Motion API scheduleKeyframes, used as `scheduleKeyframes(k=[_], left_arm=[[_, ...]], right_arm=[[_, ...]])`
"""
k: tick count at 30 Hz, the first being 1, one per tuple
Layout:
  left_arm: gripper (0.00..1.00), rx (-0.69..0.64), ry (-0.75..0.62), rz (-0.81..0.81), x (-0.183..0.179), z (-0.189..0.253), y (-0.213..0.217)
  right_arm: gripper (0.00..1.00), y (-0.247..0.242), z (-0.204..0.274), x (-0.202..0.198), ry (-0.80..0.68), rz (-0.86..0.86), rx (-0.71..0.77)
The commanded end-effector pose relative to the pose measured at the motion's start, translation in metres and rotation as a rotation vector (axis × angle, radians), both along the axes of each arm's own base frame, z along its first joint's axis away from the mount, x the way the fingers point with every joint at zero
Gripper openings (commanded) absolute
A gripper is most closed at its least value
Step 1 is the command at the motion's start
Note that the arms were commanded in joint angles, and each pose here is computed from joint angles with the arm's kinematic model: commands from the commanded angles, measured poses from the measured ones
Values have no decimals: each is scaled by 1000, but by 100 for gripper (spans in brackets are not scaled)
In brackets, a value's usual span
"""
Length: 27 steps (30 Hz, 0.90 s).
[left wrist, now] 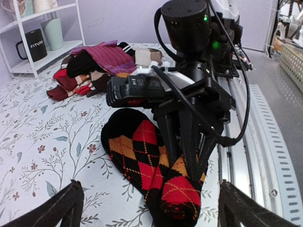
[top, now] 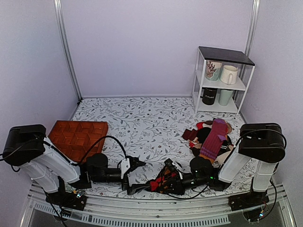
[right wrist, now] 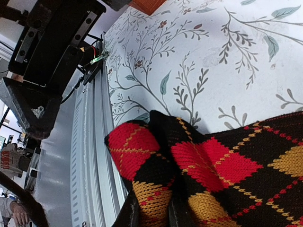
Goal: Roll the socks
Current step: Roll the sock at the center of the board.
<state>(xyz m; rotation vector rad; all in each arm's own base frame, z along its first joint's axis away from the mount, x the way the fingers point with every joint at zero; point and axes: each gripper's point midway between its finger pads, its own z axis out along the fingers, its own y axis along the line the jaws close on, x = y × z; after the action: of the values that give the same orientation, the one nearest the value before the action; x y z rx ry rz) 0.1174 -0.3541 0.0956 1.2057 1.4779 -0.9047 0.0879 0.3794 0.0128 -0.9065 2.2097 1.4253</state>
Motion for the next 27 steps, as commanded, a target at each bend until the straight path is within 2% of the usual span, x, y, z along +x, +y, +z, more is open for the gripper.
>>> scheduleKeyframes(k=[1, 6, 10, 12, 15, 18, 23, 27], left_arm=[[99, 37, 4, -70, -7, -6, -14], [98, 50, 47, -148, -22, -21, -16], [88, 103, 87, -177, -27, -43, -18], [86, 116, 96, -180, -28, -50, -18], [84, 102, 94, -174, -26, -49, -19], [76, 107, 82, -183, -26, -50, -23], [73, 104, 81, -192, -25, -48, -28], [65, 132, 96, -197, -25, -57, -30]], right_arm=[[8, -96, -113, -44, 213, 23, -537], [8, -96, -112, -45, 211, 28, -535], [8, -96, -113, -45, 212, 30, -538], [8, -95, -113, -45, 211, 31, -538], [8, -96, -114, -45, 212, 30, -540], [8, -95, -114, -45, 213, 30, -540], [8, -96, -114, -44, 212, 30, -541], [8, -96, -114, -45, 211, 31, -541]])
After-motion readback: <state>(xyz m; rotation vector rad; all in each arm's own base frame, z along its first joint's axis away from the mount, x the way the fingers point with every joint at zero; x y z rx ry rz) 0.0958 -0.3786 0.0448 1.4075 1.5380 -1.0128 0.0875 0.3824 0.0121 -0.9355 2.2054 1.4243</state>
